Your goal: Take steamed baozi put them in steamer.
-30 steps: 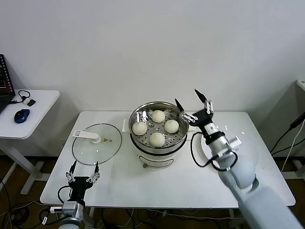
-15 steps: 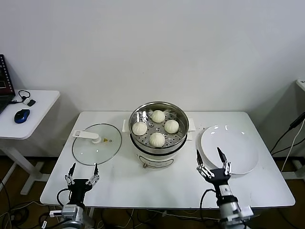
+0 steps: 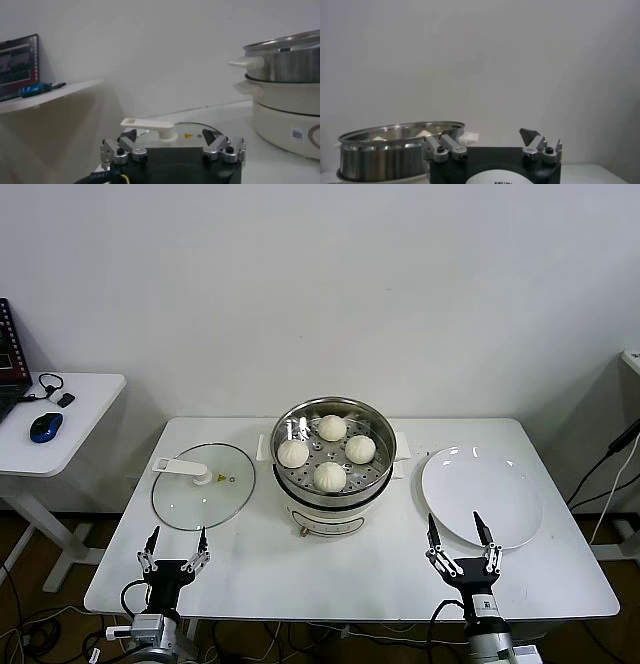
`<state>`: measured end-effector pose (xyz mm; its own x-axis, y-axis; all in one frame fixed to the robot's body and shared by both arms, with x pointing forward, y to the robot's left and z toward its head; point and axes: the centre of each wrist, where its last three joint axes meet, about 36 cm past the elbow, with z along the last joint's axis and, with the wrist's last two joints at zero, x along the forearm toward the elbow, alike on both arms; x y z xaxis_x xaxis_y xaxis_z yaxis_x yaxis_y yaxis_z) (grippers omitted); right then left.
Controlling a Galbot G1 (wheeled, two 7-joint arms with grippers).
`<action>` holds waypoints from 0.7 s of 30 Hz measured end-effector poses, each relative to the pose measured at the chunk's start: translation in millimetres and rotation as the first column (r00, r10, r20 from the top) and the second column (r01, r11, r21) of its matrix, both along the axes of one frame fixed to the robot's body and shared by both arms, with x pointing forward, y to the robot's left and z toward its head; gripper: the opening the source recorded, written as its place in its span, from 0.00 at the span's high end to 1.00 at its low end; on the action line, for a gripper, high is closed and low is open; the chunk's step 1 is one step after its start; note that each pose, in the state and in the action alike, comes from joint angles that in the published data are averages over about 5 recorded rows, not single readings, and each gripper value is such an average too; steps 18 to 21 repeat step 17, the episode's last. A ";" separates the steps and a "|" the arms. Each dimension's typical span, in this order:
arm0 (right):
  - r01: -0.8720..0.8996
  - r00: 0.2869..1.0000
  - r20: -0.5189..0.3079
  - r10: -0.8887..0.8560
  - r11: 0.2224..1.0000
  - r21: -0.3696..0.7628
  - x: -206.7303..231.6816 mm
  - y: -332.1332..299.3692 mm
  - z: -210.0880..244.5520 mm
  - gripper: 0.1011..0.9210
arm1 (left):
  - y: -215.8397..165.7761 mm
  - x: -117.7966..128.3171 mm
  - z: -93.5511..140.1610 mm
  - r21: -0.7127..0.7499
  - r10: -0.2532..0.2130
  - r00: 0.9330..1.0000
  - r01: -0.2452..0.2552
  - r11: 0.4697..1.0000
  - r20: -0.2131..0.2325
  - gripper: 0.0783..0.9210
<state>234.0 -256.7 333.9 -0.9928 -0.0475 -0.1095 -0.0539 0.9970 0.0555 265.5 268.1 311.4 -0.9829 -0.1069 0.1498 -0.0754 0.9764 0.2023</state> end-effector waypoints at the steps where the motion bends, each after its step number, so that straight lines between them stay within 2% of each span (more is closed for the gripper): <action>1: 0.001 1.000 -0.001 -0.001 1.000 0.000 -0.9 0.4 -0.6 0.12 | -0.1 0.1 0.0 0.000 0.000 1.000 0.000 1.000 0.000 0.12; 21: 0.002 1.000 -0.002 -0.002 1.000 0.008 -8.2 8.9 -3.5 0.12 | 0.2 1.5 -0.3 0.001 0.000 1.000 0.000 1.000 0.002 0.12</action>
